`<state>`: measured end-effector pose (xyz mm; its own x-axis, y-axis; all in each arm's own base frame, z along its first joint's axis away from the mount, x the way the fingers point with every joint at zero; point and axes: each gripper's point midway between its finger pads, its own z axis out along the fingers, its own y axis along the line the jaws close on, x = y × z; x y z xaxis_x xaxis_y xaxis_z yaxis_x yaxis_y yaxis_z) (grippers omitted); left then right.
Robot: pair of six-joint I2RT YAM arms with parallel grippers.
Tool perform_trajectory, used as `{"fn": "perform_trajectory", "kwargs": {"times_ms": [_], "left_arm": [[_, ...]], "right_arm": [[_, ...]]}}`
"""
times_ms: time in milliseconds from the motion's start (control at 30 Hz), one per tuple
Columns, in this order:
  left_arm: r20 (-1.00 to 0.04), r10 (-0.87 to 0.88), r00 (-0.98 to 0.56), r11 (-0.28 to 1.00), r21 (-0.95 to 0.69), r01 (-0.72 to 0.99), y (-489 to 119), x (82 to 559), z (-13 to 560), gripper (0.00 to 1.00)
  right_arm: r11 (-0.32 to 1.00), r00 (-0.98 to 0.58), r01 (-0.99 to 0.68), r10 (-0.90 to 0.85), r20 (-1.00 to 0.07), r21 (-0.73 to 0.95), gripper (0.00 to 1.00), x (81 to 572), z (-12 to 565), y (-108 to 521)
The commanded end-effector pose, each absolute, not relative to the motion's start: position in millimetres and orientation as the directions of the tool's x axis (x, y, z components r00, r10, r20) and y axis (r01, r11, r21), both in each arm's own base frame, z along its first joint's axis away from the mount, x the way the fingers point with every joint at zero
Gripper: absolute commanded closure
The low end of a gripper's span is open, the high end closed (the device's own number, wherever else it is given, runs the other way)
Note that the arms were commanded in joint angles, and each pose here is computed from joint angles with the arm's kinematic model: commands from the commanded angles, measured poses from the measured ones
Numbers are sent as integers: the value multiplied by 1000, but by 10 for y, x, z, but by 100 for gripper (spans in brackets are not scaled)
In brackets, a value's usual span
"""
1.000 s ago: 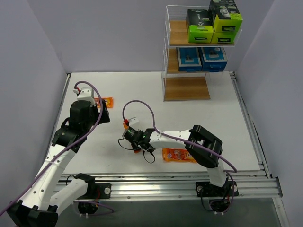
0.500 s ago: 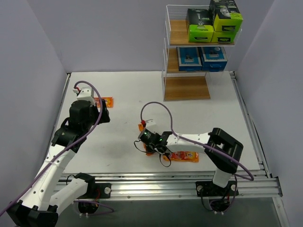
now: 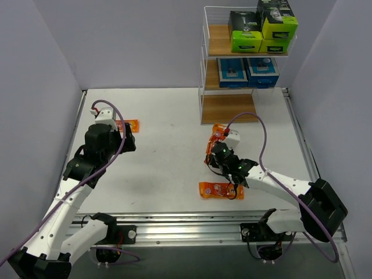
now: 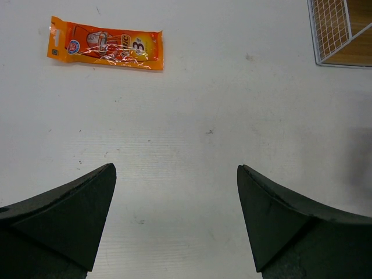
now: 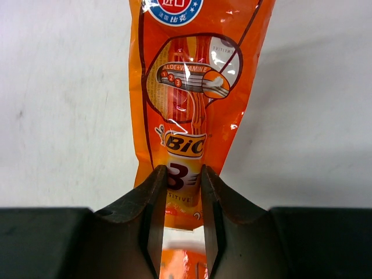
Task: Place and organize the shaving razors onto the shelf
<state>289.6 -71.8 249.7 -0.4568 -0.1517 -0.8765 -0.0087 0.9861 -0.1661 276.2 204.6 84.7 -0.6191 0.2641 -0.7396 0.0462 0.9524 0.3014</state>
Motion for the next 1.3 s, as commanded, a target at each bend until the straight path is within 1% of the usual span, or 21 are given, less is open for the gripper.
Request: {"fn": "perform_trajectory", "kwargs": {"times_ms": [0,100,267,433,467,500,700,1167,1200,1267], "left_arm": [[-890,-169,-423,981,-193,14,-760,2912,2607,6],[-888,-165,-428,982,-188,10,-757,2922,2592,6],[-887,-165,-431,981,-194,22,-782,2920,2591,6],[-885,-164,-436,980,-195,27,-798,2931,2578,6],[-883,-163,-439,981,-195,28,-801,2931,2567,6],[-883,-163,-440,980,-196,30,-805,2929,2570,6],[-882,-161,-443,980,-196,35,-815,2933,2564,6],[-877,-158,-453,978,-204,53,-861,2944,2552,6],[-876,-157,-457,978,-203,54,-866,2951,2535,6],[-874,-155,-460,976,-207,63,-884,2946,2534,6]], "right_arm": [[932,-500,84,347,-794,354,100,3043,1079,1880],[917,-443,81,384,-810,390,100,3205,1176,1830],[915,-387,98,397,-832,390,100,3430,1131,1693],[937,-369,93,347,-862,337,100,3721,1048,1623],[937,-354,88,347,-869,338,100,3808,1118,1645],[948,-368,86,317,-874,307,100,3859,1041,1644],[958,-339,66,283,-897,278,100,4184,1093,1670],[975,-290,58,222,-931,214,100,4557,1067,1704],[978,-289,60,209,-934,201,97,4580,1062,1689],[981,-289,63,196,-937,186,87,4647,1069,1693]]}}
